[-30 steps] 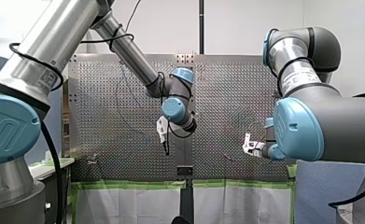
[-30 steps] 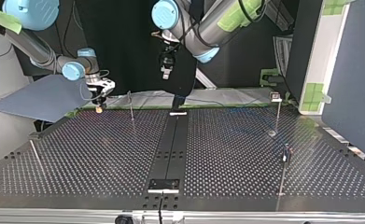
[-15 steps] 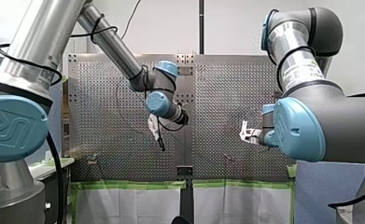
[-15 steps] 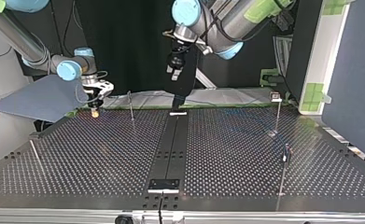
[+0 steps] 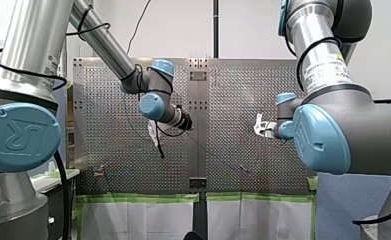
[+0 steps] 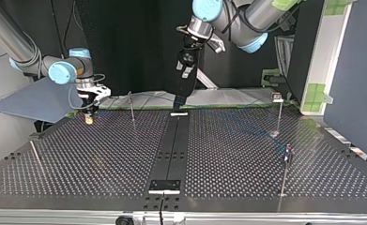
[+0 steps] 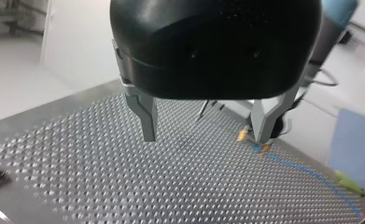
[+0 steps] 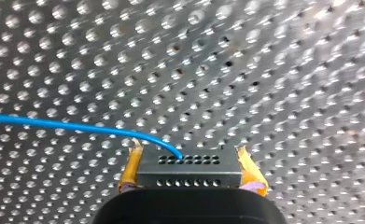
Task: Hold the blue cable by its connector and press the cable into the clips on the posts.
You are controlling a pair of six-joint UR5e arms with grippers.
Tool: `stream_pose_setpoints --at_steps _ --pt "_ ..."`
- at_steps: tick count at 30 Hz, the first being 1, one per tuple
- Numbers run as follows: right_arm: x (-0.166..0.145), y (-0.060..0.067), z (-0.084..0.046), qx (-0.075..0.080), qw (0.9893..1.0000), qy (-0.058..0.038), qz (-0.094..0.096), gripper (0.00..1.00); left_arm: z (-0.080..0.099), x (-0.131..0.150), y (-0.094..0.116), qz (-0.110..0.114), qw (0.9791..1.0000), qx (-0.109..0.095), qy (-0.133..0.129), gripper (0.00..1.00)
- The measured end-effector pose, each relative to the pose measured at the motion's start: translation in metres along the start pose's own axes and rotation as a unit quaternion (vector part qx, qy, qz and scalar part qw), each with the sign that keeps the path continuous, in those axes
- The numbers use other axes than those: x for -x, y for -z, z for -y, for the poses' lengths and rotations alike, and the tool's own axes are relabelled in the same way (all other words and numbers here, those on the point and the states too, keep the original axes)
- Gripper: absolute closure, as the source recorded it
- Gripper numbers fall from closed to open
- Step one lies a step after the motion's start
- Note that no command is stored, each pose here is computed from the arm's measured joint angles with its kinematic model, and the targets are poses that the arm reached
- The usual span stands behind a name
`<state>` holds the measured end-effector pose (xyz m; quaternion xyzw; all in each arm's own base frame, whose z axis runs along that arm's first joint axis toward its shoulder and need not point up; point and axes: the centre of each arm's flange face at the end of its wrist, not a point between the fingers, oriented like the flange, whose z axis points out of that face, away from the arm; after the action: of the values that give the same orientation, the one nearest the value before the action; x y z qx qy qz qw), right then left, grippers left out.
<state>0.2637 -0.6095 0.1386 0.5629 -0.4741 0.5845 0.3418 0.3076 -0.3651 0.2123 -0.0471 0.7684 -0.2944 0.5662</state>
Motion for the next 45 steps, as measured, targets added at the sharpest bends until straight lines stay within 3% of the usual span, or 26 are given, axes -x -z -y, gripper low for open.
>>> stream_pose_setpoints --at_steps 5,15,21,27,35,45 --pt "-0.023 0.006 0.007 -0.001 1.0000 -0.0035 -0.001 1.00 0.000 0.000 0.017 -0.011 0.9996 -0.017 -0.017 0.01" --pt "-0.063 0.020 0.017 -0.001 0.9999 -0.0080 -0.010 1.00 -0.002 -0.001 0.053 -0.025 0.9985 -0.043 -0.022 0.01" --pt "-0.079 0.034 0.017 0.000 0.9995 -0.0098 -0.029 1.00 -0.007 0.000 0.073 -0.018 0.9984 -0.047 -0.024 0.01" --pt "-0.092 0.051 0.024 -0.006 0.9984 -0.0168 -0.054 1.00 -0.013 -0.001 0.094 -0.016 0.9979 -0.048 -0.040 0.01" --pt "-0.101 0.072 0.031 -0.013 0.9963 -0.0114 -0.085 1.00 -0.011 0.010 0.111 0.002 0.9971 -0.058 -0.049 0.01" --pt "-0.084 0.079 0.027 -0.001 0.9970 -0.0023 -0.078 1.00 -0.001 0.027 0.120 0.028 0.9955 -0.072 -0.054 0.01"
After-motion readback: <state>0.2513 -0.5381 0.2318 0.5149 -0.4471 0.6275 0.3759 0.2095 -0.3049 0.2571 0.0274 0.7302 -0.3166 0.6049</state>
